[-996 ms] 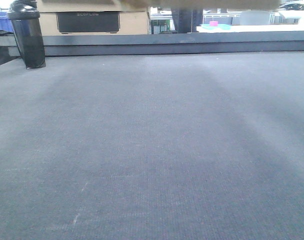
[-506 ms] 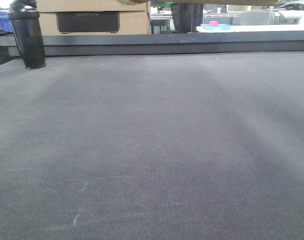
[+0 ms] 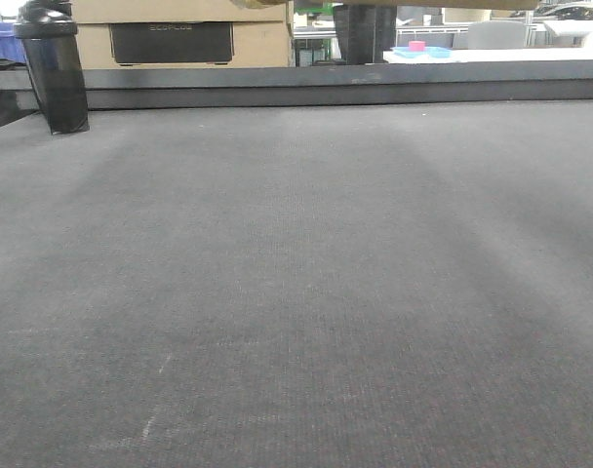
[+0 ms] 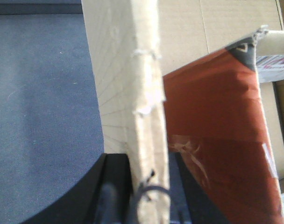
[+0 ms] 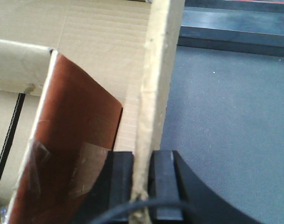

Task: Stack two boxes on right shelf middle
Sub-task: 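Lift the stacked boxes off the table with both grippers, then hold the box stack in both grippers while driving to the steel shelf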

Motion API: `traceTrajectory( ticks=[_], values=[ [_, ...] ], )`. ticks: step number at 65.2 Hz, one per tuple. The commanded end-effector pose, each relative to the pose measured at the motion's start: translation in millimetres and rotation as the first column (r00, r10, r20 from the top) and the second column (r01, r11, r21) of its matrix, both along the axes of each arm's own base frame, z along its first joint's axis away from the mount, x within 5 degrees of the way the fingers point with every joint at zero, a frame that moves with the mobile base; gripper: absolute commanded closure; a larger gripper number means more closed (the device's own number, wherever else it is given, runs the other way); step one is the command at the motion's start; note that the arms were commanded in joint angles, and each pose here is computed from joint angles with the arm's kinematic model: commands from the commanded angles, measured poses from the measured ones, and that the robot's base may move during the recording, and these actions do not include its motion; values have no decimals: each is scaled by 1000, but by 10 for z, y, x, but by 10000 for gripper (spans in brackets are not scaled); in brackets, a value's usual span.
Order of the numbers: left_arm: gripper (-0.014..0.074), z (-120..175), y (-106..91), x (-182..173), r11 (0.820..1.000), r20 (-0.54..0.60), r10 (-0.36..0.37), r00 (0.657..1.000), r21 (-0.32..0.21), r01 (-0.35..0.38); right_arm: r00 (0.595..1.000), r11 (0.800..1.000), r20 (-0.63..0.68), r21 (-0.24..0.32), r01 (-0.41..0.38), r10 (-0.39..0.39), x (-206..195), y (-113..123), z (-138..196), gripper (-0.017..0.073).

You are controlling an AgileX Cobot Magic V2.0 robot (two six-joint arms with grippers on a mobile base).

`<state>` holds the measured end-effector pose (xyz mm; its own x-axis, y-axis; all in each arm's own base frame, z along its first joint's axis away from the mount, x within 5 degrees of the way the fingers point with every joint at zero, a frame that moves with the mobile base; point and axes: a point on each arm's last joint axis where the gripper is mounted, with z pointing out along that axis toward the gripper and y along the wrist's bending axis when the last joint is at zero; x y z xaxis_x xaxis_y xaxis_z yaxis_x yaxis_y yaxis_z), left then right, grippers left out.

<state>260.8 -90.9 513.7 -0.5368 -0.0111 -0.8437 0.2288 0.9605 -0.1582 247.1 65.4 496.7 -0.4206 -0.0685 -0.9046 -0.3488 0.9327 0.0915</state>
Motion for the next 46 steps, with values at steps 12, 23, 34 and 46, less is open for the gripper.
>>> traceTrajectory(
  ticks=[12,23,34,46],
  values=[
    [705,118,31,-43,1000,75,7,997,-27,-5,996,999,79,-26,35,-33,-2,-58,85,713],
    [705,118,31,-43,1000,75,7,997,-27,-5,996,999,79,-26,35,-33,-2,-58,85,713],
    [705,118,31,-43,1000,75,7,997,-27,-5,996,999,79,-26,35,-33,-2,-58,85,713],
    [705,118,31,-43,1000,75,7,997,-27,-5,996,999,79,-26,35,-33,-2,-58,85,713]
  ],
)
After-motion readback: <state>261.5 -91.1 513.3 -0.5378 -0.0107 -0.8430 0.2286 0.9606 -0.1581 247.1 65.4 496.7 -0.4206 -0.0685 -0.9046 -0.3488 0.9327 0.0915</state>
